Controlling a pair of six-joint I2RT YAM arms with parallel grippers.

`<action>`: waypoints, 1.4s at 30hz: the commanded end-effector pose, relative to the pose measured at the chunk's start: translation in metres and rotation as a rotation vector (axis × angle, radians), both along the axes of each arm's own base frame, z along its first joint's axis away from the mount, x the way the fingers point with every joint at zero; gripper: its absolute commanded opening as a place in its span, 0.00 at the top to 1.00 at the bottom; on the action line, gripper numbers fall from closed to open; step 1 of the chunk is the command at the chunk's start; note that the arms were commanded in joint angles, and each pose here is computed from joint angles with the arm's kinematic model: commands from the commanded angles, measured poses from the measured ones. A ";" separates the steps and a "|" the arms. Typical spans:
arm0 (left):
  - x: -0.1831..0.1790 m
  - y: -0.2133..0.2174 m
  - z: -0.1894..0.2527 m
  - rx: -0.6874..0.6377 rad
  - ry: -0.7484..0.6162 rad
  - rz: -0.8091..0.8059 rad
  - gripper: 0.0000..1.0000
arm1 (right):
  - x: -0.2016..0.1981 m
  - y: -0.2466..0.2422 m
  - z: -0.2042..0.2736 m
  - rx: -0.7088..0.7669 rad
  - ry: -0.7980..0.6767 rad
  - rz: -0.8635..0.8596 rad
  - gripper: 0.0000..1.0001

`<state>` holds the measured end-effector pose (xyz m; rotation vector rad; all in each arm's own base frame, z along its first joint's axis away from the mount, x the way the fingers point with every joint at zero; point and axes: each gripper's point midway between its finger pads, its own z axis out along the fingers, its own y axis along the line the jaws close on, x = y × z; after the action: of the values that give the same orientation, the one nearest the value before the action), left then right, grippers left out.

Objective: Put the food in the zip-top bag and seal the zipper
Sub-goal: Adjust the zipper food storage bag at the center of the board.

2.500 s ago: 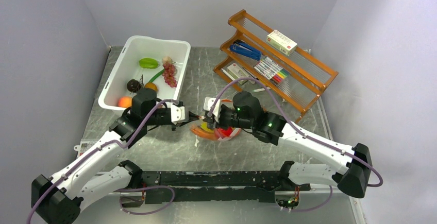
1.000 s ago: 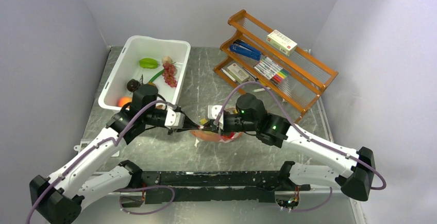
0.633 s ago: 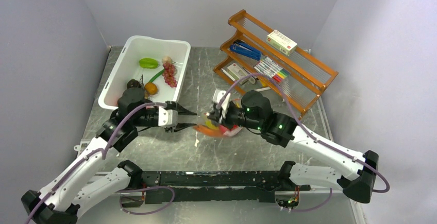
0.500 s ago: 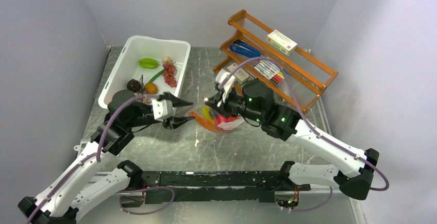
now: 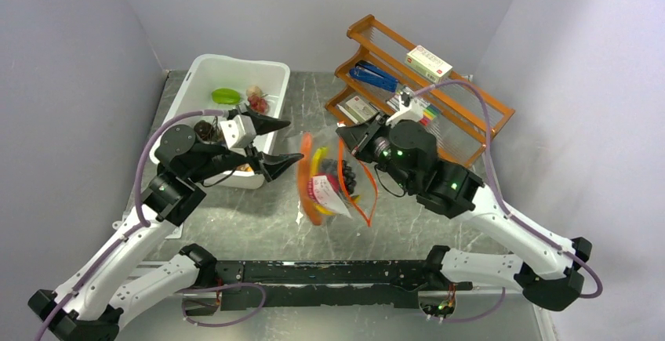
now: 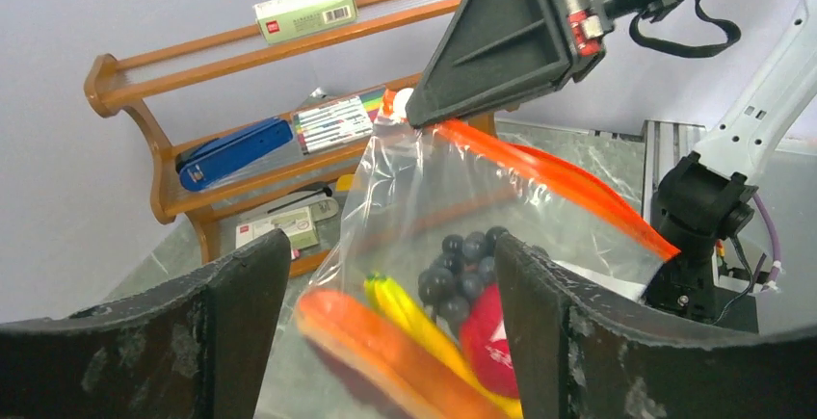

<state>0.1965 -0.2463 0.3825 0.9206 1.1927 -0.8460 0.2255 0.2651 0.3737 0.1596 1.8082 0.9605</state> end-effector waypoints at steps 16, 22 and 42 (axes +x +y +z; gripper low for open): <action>0.020 -0.071 -0.053 0.010 0.085 0.045 0.10 | 0.048 -0.014 -0.068 0.543 0.520 -0.635 1.00; 0.034 -0.082 -0.059 -0.089 0.195 0.189 0.12 | 0.057 -0.013 -0.054 0.606 0.490 -0.669 1.00; 0.036 -0.103 -0.104 0.071 0.260 0.281 0.93 | 0.048 -0.031 -0.063 0.483 0.357 -0.588 1.00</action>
<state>0.2406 -0.3483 0.2477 0.6235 1.6271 -0.7030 0.2762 0.2378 0.2952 1.2786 1.6815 0.9003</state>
